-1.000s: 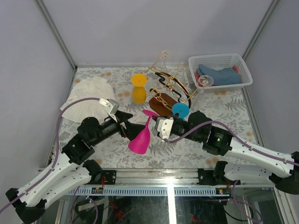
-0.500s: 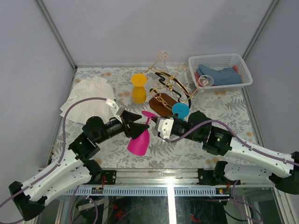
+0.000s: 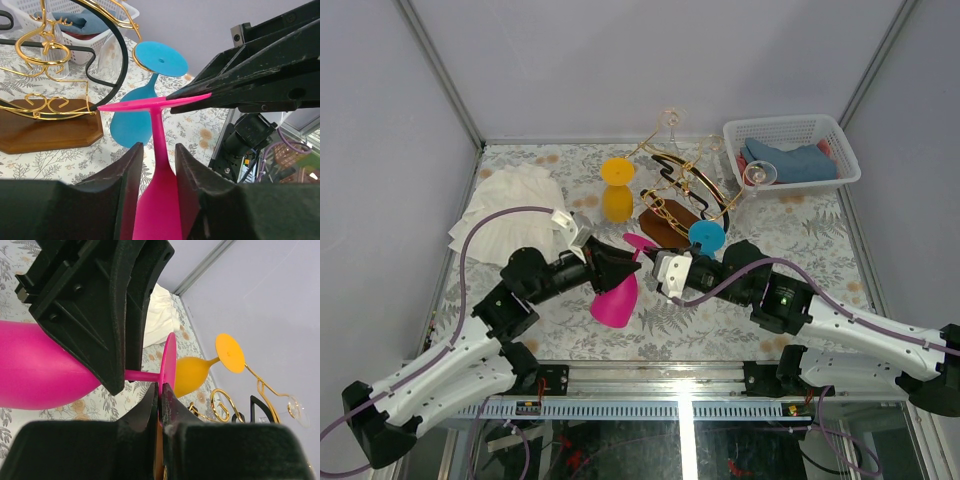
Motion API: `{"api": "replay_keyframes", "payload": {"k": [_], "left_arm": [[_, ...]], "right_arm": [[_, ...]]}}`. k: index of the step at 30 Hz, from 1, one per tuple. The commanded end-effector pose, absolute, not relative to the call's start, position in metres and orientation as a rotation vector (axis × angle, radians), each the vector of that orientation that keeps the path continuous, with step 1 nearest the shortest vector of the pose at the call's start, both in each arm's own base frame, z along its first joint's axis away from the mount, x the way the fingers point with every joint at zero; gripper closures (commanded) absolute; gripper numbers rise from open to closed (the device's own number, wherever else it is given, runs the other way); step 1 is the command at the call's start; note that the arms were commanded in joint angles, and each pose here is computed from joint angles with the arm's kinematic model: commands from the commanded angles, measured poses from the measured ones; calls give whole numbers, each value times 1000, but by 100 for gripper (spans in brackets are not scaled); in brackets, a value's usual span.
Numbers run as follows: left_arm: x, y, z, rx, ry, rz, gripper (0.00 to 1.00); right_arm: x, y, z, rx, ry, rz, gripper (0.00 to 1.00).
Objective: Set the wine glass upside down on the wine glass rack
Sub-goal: Turn the wine glass upside down at the wine rack.
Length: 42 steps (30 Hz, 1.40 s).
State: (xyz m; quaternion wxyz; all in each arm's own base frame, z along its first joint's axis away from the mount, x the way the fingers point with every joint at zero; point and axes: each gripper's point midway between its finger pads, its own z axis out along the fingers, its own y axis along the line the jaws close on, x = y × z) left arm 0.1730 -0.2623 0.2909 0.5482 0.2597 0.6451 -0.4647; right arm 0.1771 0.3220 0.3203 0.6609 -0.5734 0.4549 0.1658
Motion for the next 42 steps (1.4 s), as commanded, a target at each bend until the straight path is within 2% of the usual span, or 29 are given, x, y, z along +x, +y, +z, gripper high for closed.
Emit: {"api": "replay_keyframes", "payload": {"k": [1, 4, 5, 9, 14, 26, 29, 34, 42], "left_arm": [[175, -264, 300, 619, 1486, -1091, 76], [179, -263, 297, 606, 1509, -1071, 99], [180, -263, 296, 603, 1514, -1067, 100], [188, -266, 293, 576, 1548, -1057, 100], [201, -265, 285, 463, 1598, -1055, 100], [197, -256, 302, 447, 1550, -1039, 100], [198, -257, 304, 439, 1526, -1050, 100], [199, -257, 302, 449, 1475, -1046, 100], [200, -260, 308, 458, 1303, -1054, 100]], "right_arm": [[182, 318, 362, -1154, 945, 373, 100], [184, 316, 360, -1136, 944, 361, 100], [185, 316, 359, -1137, 946, 356, 100], [185, 316, 361, -1141, 944, 354, 100], [186, 313, 364, -1141, 950, 341, 93], [172, 305, 361, -1188, 950, 384, 67], [166, 302, 360, -1215, 950, 401, 56], [162, 283, 363, -1176, 965, 399, 45], [160, 238, 380, -1003, 1025, 389, 37]]}}
